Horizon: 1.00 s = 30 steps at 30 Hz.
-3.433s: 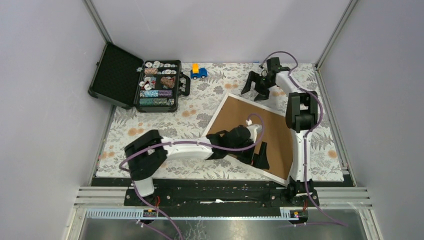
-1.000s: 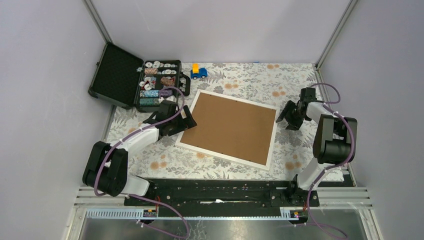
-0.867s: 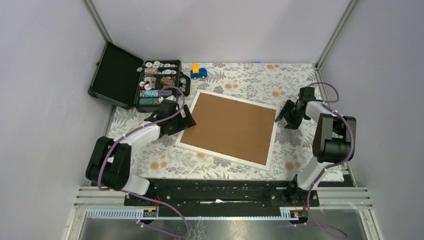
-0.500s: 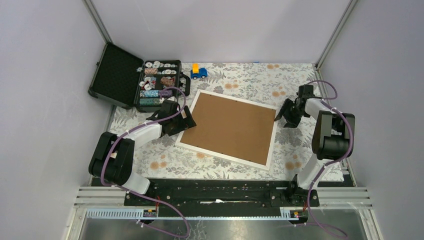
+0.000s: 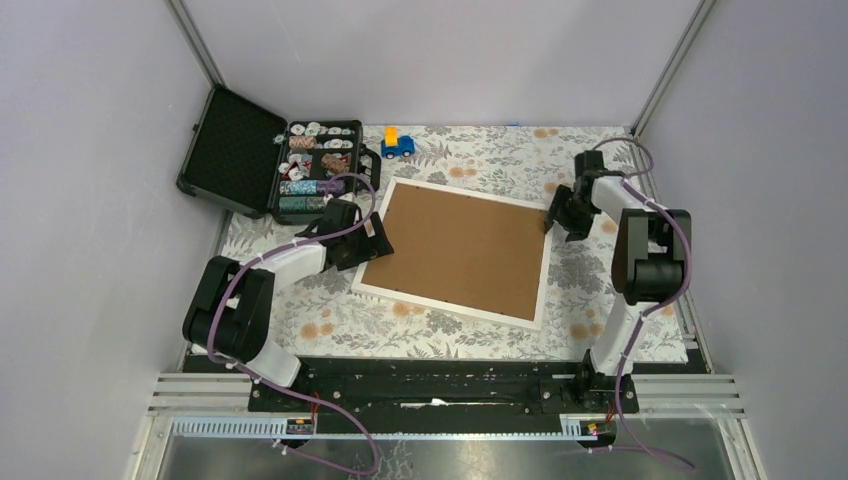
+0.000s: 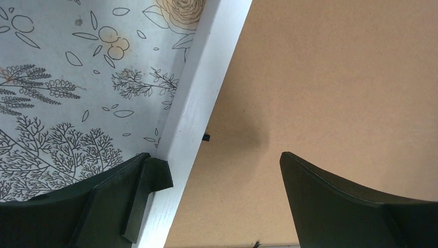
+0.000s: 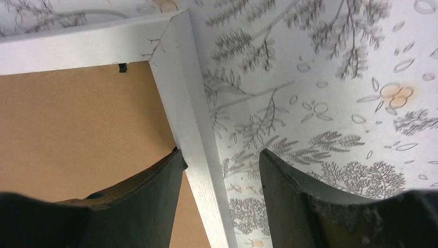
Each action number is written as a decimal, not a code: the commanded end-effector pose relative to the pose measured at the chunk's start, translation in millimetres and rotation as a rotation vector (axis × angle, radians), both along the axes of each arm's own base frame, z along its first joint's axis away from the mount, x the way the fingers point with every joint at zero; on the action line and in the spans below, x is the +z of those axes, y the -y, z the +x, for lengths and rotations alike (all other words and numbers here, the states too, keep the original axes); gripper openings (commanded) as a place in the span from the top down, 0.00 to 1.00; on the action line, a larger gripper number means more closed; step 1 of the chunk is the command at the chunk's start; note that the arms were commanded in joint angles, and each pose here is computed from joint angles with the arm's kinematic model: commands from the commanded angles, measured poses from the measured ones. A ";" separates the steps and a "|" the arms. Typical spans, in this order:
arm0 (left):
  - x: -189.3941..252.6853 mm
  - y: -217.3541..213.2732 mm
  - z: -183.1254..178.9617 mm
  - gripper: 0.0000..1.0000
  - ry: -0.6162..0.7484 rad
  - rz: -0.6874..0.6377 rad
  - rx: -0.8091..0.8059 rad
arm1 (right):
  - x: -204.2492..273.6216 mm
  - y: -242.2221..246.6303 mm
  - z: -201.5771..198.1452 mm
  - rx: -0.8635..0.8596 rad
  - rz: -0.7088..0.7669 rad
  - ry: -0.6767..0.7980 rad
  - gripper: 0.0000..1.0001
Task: Put the photo into the frame
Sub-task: Install the photo frame at the center of the board.
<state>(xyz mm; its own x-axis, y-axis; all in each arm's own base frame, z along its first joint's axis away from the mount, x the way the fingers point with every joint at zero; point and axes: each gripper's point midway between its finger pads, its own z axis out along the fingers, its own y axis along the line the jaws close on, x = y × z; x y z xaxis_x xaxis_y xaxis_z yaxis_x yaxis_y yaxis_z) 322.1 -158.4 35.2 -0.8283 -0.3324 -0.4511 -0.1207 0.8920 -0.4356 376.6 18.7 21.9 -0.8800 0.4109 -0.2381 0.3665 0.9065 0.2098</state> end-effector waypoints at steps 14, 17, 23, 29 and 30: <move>5.5 35.8 -9.1 0.01 -0.010 -0.104 -0.125 | -10.6 -100.7 12.7 0.497 -0.795 -0.224 0.30; 8.0 32.5 -11.2 0.01 -0.002 -0.090 -0.122 | 56.9 -119.4 23.2 0.421 -0.648 -0.026 0.23; 12.2 31.4 -15.2 0.01 0.009 -0.098 -0.120 | 99.4 -78.5 -25.5 0.220 -0.288 0.097 0.19; 13.0 31.9 -16.0 0.01 0.013 -0.105 -0.122 | 58.9 -12.1 -86.8 0.025 -0.133 0.023 0.37; 13.4 32.0 -15.8 0.01 0.013 -0.105 -0.123 | 53.7 -10.1 -91.1 0.018 -0.117 0.013 0.39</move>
<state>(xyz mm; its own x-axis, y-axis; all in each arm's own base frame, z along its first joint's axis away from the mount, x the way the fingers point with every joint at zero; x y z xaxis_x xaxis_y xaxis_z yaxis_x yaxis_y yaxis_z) 312.9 -175.0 38.3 -0.8504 -0.2803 -0.4453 -0.0470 0.8834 -0.4662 306.8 14.3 111.8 -0.8602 0.2995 -0.4127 0.3385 0.9407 -0.0229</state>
